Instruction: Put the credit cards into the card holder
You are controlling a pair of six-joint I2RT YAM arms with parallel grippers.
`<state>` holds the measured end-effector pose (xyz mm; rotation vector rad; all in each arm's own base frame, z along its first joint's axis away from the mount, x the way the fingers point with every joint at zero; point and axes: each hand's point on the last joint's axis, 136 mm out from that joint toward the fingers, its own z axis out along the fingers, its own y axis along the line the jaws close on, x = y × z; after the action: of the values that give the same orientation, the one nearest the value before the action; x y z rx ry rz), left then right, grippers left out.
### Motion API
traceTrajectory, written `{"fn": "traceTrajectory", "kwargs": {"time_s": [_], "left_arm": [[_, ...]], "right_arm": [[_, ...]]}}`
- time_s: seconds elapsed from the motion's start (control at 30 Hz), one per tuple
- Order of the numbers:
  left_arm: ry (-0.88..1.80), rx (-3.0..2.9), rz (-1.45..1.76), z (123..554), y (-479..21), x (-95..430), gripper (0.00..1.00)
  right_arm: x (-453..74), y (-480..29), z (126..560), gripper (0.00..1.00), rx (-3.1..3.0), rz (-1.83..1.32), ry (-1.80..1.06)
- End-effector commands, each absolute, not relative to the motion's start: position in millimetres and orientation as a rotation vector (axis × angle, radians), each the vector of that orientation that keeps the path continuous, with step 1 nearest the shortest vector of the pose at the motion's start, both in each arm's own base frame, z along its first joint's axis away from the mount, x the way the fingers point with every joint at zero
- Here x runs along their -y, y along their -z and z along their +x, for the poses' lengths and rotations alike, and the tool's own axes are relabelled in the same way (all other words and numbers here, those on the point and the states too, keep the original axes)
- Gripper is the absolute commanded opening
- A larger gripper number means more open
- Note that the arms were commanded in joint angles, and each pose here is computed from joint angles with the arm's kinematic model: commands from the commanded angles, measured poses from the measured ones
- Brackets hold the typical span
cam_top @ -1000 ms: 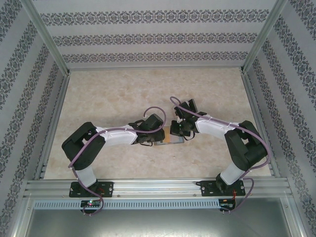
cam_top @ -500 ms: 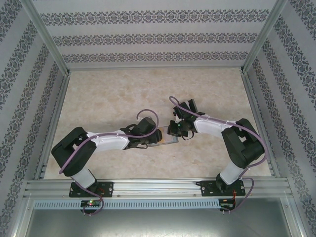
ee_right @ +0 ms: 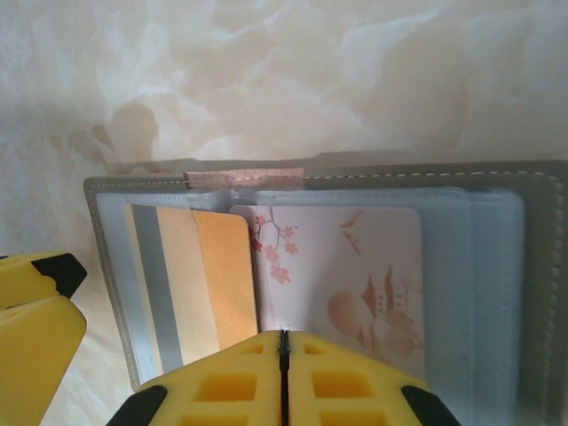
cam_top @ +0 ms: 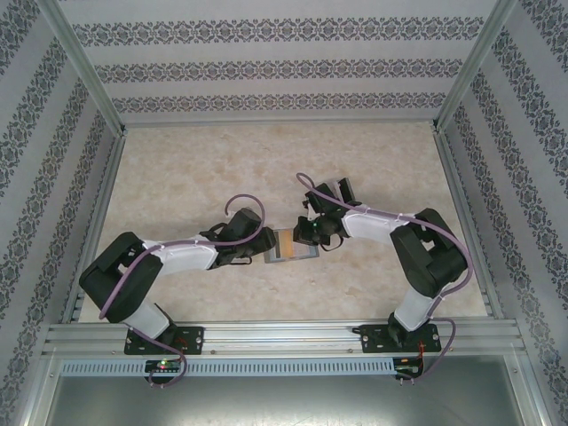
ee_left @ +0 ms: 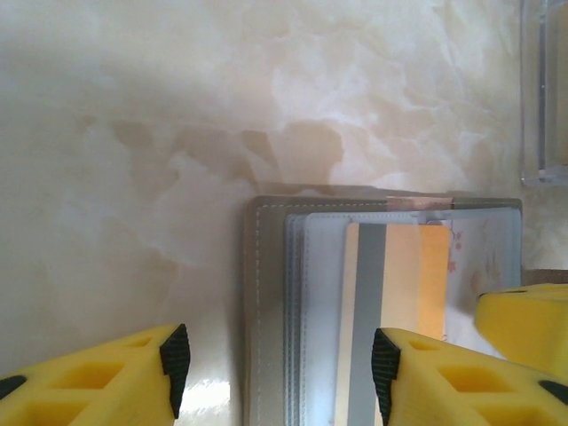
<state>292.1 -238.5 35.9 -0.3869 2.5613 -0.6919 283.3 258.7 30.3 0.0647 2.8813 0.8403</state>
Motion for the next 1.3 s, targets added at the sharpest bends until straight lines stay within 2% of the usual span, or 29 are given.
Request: {"fn": "traceTrajectory", "kwargs": {"time_s": [0.0,0.57,0.93,1.27], "left_arm": [[0.789,-2.549,-0.402,298,-37,251,0.58],[0.821,-2.602,-0.393,297,-22,262,0.40],[0.824,-2.626,-0.384,295,-16,264,0.39],[0.707,-2.708,-0.402,287,1,253,0.28]], "right_arm": [[-272,-35,287,0.09,-2.873,0.044,-0.880],[-297,-28,282,0.09,-2.907,-0.031,-0.933],[-302,-33,282,0.10,-2.885,-0.004,-1.018],[-264,-16,276,0.12,-2.953,0.062,-0.703]]}}
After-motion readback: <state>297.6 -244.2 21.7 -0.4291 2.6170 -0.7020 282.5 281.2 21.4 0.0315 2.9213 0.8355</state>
